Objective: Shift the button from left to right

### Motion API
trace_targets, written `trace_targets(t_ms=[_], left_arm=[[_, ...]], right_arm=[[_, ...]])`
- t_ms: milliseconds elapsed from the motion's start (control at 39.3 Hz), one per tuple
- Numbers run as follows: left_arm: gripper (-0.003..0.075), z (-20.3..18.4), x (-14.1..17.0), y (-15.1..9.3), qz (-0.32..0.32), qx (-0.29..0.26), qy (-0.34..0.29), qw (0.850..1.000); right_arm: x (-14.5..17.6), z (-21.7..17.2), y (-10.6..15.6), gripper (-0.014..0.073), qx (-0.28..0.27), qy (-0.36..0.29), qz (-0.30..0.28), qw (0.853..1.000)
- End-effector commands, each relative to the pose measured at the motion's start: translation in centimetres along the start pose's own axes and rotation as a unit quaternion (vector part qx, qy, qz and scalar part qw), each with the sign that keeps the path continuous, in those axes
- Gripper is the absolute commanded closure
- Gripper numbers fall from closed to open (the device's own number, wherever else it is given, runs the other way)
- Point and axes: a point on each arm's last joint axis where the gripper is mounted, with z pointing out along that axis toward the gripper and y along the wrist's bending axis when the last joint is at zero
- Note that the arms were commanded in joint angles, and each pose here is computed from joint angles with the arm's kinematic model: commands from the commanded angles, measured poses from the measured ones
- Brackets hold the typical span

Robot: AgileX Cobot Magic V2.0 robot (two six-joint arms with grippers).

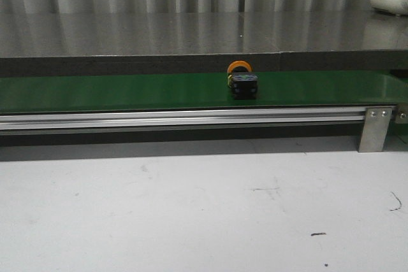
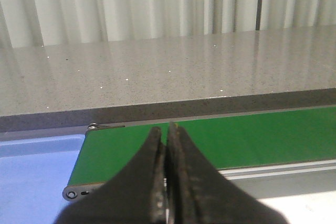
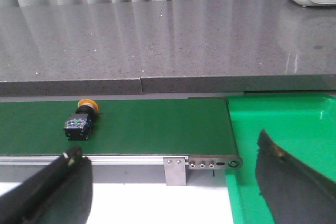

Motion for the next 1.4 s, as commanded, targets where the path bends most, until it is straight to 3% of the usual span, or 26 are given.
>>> trace_targets(t_ms=[0,764,1121,1375], left_arm=[[0.0741,-0.1,-1.5,0.1,-0.013,-0.004,-0.049,0.999],[0.0741,-0.1,-1.5,0.1,-0.013,-0.004,-0.049,0.999],[0.0741,-0.1,-1.5,0.1,-0.013,-0.004,-0.049,0.999],[0.0741,-0.1,-1.5,0.1,-0.013,-0.004,-0.049,0.999]], right_arm=[[-1.7,-0.1,0.0,-0.0049,0.004,-0.049,-0.002,0.999],[-1.7,0.5,0.0,-0.0049,0.004,-0.028,-0.002,1.0],[-3.0,9.4,-0.4,-0.0049,0.021,0.121,0.027,0.992],[-4.1,16.9,-0.8,-0.0049,0.028,0.186,0.034,0.981]])
